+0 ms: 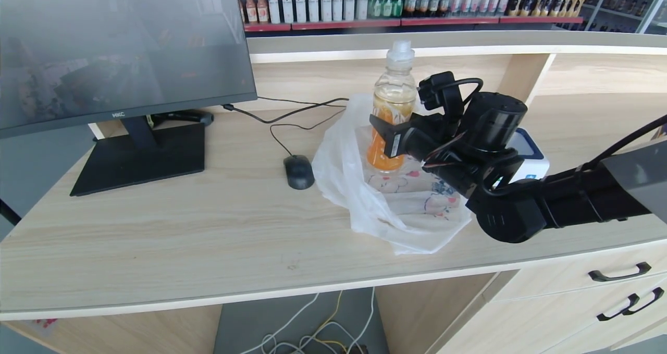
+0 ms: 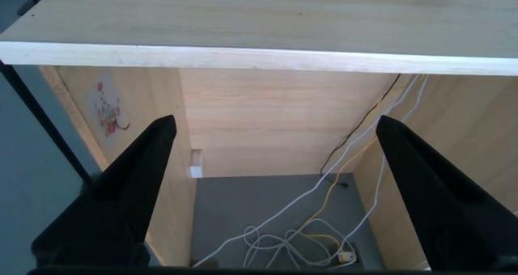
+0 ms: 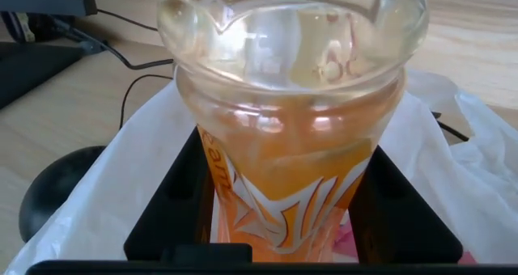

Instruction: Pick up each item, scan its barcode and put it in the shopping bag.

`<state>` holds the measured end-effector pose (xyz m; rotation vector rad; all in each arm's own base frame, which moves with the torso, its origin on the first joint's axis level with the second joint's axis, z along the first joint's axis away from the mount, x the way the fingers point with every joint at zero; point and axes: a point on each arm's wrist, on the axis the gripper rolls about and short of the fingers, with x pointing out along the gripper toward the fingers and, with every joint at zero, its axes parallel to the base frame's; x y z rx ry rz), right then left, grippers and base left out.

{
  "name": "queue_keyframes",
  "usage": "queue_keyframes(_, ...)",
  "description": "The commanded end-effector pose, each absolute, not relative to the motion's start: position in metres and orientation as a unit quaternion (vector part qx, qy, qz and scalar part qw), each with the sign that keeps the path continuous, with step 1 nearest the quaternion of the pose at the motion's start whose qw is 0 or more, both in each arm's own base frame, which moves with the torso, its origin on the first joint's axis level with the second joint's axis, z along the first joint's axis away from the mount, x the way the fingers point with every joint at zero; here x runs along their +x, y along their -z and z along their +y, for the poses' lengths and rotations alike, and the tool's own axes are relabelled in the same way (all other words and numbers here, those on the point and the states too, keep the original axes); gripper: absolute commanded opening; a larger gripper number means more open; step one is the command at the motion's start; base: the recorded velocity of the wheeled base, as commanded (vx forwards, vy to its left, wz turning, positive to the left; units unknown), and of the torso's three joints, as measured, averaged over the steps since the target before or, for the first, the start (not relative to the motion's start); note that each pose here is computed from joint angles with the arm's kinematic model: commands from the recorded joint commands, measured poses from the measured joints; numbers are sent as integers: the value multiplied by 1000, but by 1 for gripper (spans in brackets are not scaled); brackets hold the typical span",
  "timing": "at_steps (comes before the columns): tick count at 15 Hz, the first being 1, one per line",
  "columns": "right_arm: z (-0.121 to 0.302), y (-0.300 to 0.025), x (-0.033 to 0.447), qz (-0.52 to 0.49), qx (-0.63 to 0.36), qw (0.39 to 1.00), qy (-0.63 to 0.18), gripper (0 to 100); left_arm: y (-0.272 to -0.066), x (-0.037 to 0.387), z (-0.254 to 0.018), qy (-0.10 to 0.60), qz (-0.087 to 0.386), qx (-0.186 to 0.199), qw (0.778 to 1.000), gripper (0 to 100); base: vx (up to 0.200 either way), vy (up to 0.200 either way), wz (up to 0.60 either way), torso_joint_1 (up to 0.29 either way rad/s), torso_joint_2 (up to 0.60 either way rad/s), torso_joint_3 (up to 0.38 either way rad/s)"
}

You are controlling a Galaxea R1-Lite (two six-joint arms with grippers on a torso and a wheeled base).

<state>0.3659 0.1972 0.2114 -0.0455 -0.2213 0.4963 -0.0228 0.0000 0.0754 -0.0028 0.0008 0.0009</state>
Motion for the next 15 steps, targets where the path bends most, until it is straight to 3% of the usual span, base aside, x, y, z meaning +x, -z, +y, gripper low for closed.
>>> queue_keyframes(1, 198, -208, 367, -105, -24, 963, -246, 0, -75, -23, 0, 0, 1, -2, 1000, 100, 0, 0, 0, 0, 0, 0)
queue_keyframes(11, 198, -208, 367, -105, -24, 963, -246, 0, -75, -23, 0, -1, 0, -2, 1000, 100, 0, 0, 0, 0, 0, 0)
queue_keyframes(12, 198, -209, 367, -106, -23, 963, -246, 100, -75, -23, 0, 0, 0, -2, 1000, 100, 0, 0, 0, 0, 0, 0)
queue_keyframes(15, 195, -212, 366, -124, -20, 962, -243, 100, -75, -23, 0, -1, 0, -2, 1000, 100, 0, 0, 0, 0, 0, 0)
